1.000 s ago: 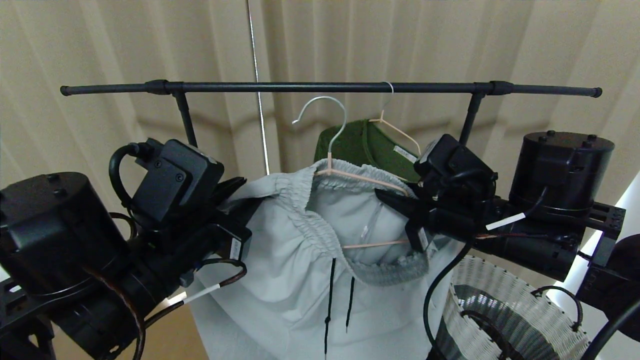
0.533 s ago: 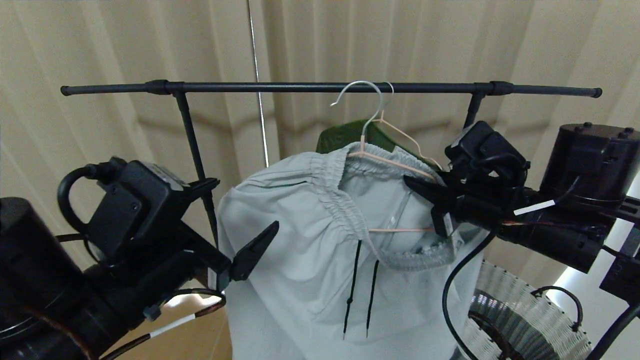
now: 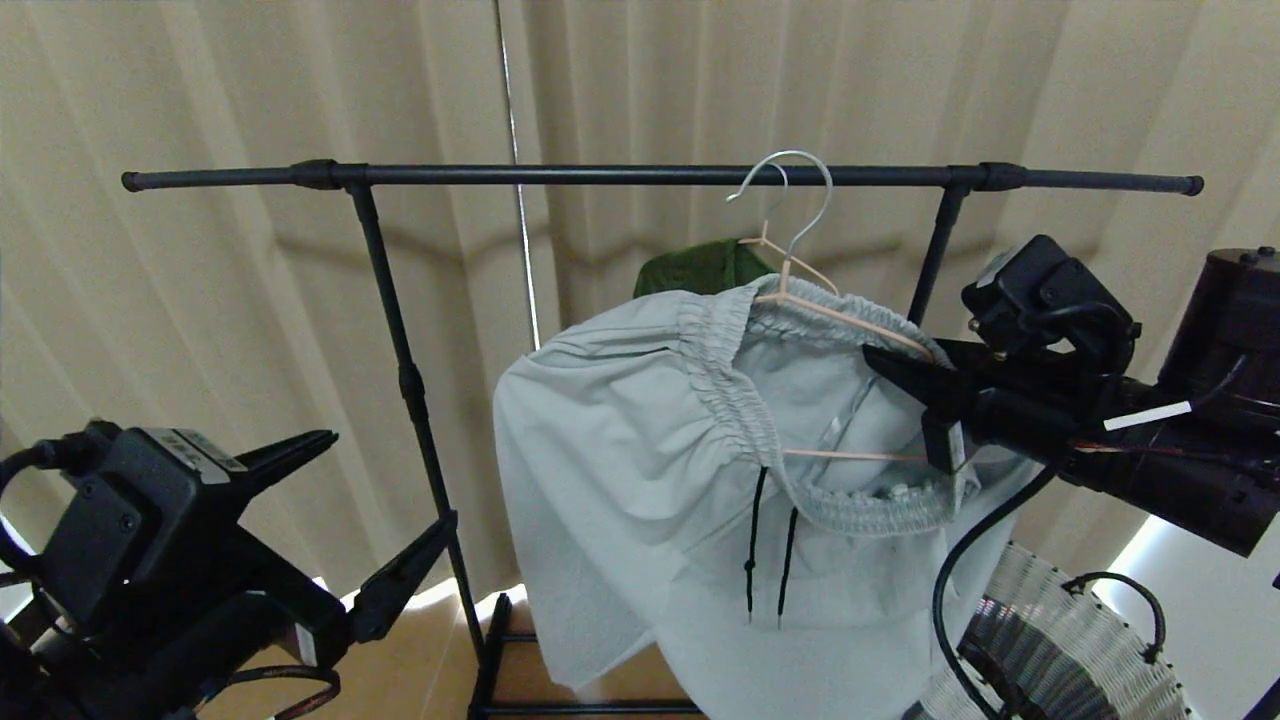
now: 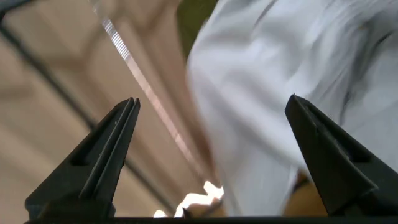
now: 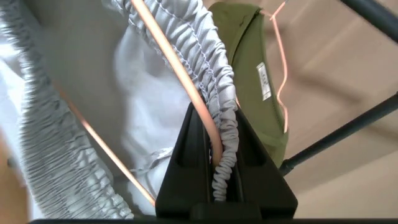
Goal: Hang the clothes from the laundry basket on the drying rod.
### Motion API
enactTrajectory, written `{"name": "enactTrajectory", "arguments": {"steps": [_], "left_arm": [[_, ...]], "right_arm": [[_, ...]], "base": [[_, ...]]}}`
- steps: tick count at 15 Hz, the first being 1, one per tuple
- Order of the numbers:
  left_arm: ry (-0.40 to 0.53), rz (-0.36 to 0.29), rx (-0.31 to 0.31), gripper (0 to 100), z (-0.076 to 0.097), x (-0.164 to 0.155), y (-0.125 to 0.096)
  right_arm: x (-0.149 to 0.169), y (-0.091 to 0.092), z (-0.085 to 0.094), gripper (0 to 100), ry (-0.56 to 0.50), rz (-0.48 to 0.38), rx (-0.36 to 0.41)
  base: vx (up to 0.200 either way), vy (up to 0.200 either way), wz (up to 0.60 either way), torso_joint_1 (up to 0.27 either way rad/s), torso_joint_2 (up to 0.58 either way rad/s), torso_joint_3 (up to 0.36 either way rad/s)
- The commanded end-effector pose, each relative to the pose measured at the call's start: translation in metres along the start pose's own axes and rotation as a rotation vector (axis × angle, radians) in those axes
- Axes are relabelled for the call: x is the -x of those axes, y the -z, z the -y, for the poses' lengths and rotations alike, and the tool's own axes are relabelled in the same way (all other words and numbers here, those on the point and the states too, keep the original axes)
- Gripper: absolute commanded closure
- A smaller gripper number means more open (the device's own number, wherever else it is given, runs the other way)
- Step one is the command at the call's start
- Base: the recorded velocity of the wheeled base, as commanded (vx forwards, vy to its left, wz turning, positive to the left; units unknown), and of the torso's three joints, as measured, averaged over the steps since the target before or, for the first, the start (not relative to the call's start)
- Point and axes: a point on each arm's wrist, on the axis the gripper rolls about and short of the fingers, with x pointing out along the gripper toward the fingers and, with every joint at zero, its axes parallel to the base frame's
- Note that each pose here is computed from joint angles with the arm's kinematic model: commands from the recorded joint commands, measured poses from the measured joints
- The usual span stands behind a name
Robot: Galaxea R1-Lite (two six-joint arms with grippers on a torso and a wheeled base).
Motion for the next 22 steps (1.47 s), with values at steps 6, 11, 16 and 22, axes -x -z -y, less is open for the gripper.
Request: {"name": "enactTrajectory", "arguments": {"steps": [6, 11, 16, 22], "left_arm": [[0.059, -0.165, 0.043, 0, 0.008, -0.003, 0.036], [0.032, -0.189, 0.077, 0, 0.004, -0.022, 0.035], [0.018, -0.202, 0.124, 0, 0.001, -0.043, 0.034], [0.048, -0.204, 0.135, 100, -0.001, -0.042, 0.037]], "right_arm": [[0.015, 0.003, -0.017, 100, -0.035, 0.073, 0.004], [0.026, -0.007, -0.020, 100, -0.076, 0.128, 0.010], [0.031, -0.008, -0.021, 100, -0.101, 0.148, 0.010], [0.038, -0.012, -0.018, 100, -0.090, 0.165, 0.012]], "base": [[0.000, 0.000, 0.00, 0.000, 0.00, 0.000], [0.000, 0.000, 0.00, 0.000, 0.00, 0.000], [0.000, 0.000, 0.00, 0.000, 0.00, 0.000], [0.000, 0.000, 0.00, 0.000, 0.00, 0.000]]}}
